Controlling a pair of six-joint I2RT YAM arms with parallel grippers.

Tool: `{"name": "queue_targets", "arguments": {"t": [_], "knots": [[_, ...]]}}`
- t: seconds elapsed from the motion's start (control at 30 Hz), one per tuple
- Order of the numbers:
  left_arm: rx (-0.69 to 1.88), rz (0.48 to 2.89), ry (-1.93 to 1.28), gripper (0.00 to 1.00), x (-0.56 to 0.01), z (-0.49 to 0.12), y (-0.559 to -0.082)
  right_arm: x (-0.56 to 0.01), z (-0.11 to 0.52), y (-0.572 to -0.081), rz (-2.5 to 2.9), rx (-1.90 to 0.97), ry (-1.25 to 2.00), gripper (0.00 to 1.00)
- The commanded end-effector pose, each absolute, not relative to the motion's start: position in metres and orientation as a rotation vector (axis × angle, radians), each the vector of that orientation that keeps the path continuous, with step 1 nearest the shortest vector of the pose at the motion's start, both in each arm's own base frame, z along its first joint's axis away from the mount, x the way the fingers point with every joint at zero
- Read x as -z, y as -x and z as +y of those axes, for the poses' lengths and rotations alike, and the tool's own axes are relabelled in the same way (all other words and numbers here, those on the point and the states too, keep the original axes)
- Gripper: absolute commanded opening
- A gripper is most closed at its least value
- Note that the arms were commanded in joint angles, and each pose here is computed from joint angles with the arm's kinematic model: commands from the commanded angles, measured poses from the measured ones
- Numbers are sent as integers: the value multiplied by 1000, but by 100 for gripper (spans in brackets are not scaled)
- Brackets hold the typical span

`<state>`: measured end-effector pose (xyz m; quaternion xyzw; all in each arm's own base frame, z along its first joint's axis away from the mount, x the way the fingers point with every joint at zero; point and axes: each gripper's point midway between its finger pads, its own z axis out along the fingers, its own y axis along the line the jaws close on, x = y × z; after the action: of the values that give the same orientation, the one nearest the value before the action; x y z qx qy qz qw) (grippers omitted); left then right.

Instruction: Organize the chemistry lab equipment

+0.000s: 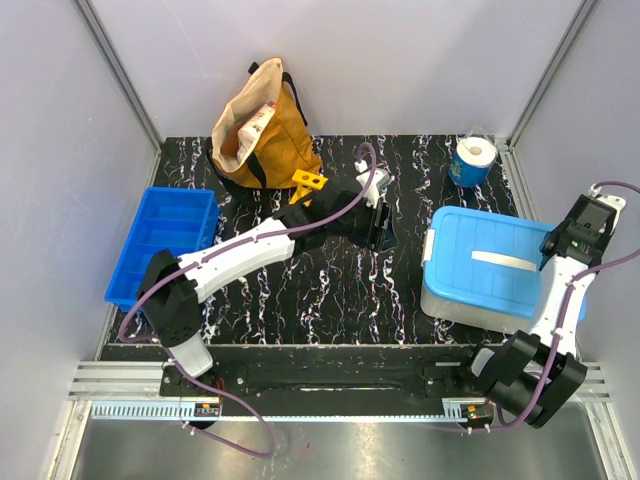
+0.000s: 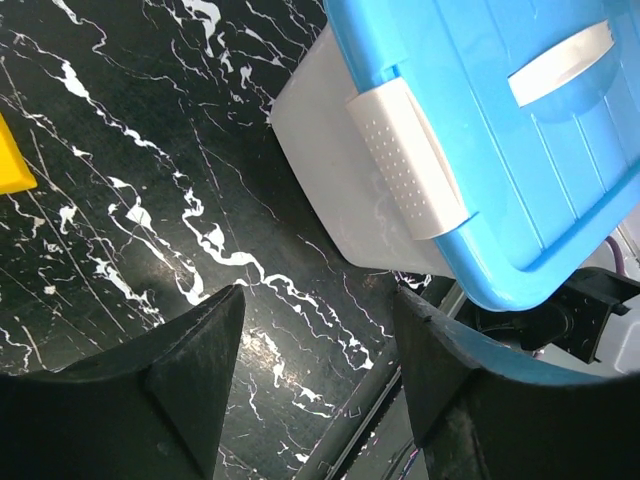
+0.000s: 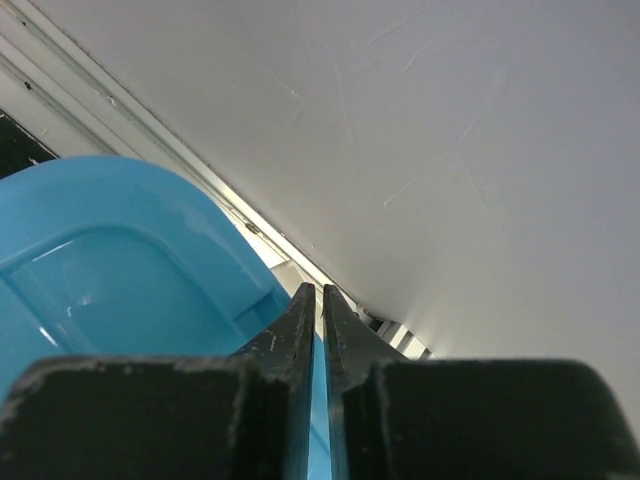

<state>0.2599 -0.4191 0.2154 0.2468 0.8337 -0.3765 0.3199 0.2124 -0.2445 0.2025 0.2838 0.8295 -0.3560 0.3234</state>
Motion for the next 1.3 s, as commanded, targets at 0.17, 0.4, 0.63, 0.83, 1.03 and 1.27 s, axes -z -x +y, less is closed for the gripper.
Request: {"name": "queue_targets", "arguments": {"t": [0.17, 0.4, 0.63, 0.83, 1.03, 1.27], "knots": [[1062, 2101, -616, 67, -253, -421, -274, -176, -221, -229, 2273, 685, -698, 14], [1055, 2101, -596, 73, -256, -410, -271, -154, -179, -235, 2363, 384, -688, 15], [1034, 2125, -584, 73, -247, -397, -264, -176, -151, -246, 2291, 191, -684, 19], [984, 2137, -562, 74, -239, -381, -265, -181, -134, -260, 2267, 25, -738, 31], [932, 2144, -550, 74, -235, -370, -272, -192, -147, -254, 2297, 86, -894, 76], [944, 2155, -559, 73, -228, -371, -273, -205, -135, -259, 2304, -19, -899, 85]]}}
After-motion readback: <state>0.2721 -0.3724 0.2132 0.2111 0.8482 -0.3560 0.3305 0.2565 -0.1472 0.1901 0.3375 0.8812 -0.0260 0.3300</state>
